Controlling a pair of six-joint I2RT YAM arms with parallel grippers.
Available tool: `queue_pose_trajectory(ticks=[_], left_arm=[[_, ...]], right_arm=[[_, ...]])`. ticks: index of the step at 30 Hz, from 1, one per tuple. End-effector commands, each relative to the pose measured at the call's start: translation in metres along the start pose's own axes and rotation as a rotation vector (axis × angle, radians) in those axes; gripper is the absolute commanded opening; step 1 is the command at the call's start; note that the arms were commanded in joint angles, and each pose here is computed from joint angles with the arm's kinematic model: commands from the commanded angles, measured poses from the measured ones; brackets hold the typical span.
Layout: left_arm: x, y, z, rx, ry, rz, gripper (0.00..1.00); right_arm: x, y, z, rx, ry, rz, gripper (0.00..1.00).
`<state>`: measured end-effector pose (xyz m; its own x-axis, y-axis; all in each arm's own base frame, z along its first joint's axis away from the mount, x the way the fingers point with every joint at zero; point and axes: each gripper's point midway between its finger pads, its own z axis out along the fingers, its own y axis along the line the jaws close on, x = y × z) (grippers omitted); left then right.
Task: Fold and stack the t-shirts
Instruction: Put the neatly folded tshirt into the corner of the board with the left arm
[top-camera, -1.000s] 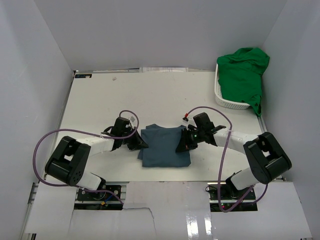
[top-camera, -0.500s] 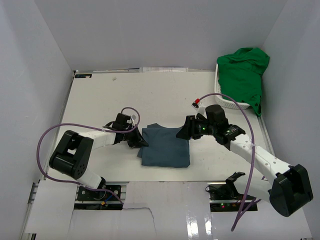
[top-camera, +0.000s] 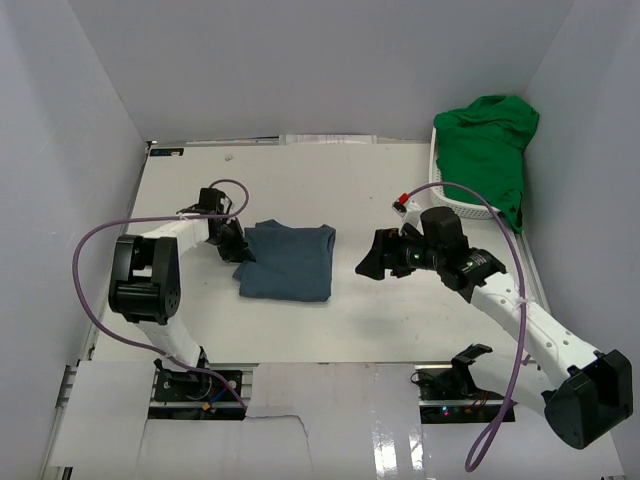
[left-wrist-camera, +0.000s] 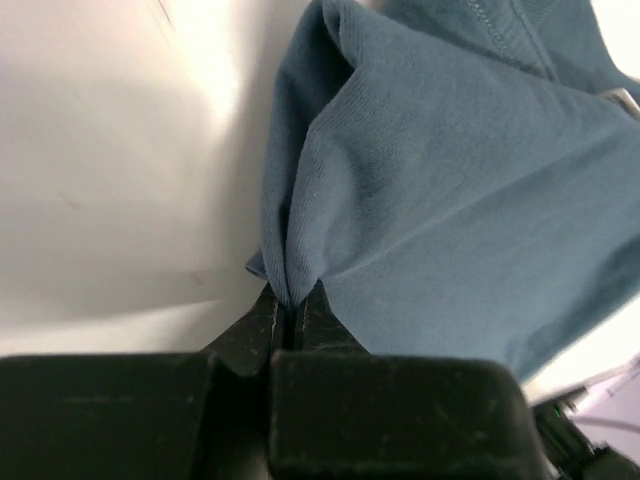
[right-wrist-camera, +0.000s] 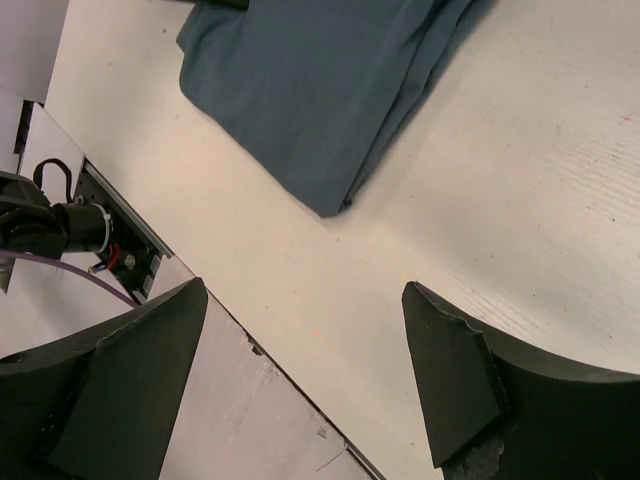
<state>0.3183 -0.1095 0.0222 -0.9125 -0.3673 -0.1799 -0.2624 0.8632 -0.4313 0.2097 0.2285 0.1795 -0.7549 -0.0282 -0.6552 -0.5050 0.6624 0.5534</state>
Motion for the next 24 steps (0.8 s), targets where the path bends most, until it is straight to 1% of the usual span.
queue_pose_trajectory(ticks=[1, 2, 3, 6, 8, 9, 11, 12, 13, 17, 18, 19, 20, 21, 22, 23, 24], left_arm=[[-0.028, 0.037, -0.001, -0.204, -0.031, 0.095, 0.00], [-0.030, 0.046, 0.004, -0.243, -0.008, 0.113, 0.00], [-0.047, 0.046, 0.001, -0.264, -0.040, 0.120, 0.00], [-0.071, 0.058, 0.008, -0.322, -0.053, 0.141, 0.00], [-0.075, 0.071, 0.018, -0.342, -0.023, 0.113, 0.00], [-0.083, 0.081, 0.019, -0.384, -0.038, 0.101, 0.00], [-0.101, 0.084, 0.019, -0.415, -0.076, 0.099, 0.00], [-0.104, 0.090, 0.026, -0.431, -0.068, 0.094, 0.00], [-0.119, 0.085, 0.024, -0.428, -0.098, 0.100, 0.00], [-0.158, 0.081, 0.032, -0.440, -0.160, 0.104, 0.00], [-0.172, 0.092, 0.027, -0.438, -0.181, 0.070, 0.00], [-0.191, 0.090, 0.030, -0.431, -0.210, 0.073, 0.00], [-0.202, 0.090, 0.030, -0.430, -0.227, 0.081, 0.00], [-0.214, 0.097, 0.028, -0.459, -0.248, 0.089, 0.00], [-0.219, 0.108, 0.035, -0.499, -0.233, 0.119, 0.00], [-0.243, 0.104, 0.026, -0.518, -0.289, 0.139, 0.00], [-0.254, 0.114, 0.021, -0.584, -0.315, 0.146, 0.00]], right_arm=[[-0.020, 0.010, -0.010, -0.016, -0.040, -0.059, 0.85], [-0.022, 0.012, -0.010, -0.016, -0.041, -0.066, 0.85], [-0.022, 0.011, -0.011, -0.014, -0.036, -0.069, 0.85], [-0.022, 0.011, -0.012, -0.022, -0.034, -0.078, 0.85], [-0.021, 0.013, -0.013, -0.034, -0.033, -0.080, 0.85], [-0.019, 0.015, -0.013, -0.046, -0.028, -0.082, 0.85], [-0.019, 0.017, -0.015, -0.054, -0.031, -0.089, 0.85], [-0.018, 0.018, -0.015, -0.061, -0.027, -0.089, 0.85], [-0.016, 0.018, -0.016, -0.064, -0.024, -0.093, 0.85], [-0.012, 0.017, -0.015, -0.071, -0.006, -0.091, 0.85], [-0.011, 0.017, -0.014, -0.075, -0.002, -0.093, 0.85], [-0.010, 0.018, -0.014, -0.078, 0.000, -0.094, 0.85], [-0.009, 0.018, -0.014, -0.081, 0.002, -0.096, 0.85], [-0.009, 0.017, -0.014, -0.078, 0.000, -0.100, 0.85], [-0.009, 0.017, -0.014, -0.080, 0.005, -0.099, 0.85], [-0.008, 0.017, -0.013, -0.085, 0.010, -0.099, 0.85], [-0.006, 0.019, -0.013, -0.097, 0.017, -0.097, 0.85]])
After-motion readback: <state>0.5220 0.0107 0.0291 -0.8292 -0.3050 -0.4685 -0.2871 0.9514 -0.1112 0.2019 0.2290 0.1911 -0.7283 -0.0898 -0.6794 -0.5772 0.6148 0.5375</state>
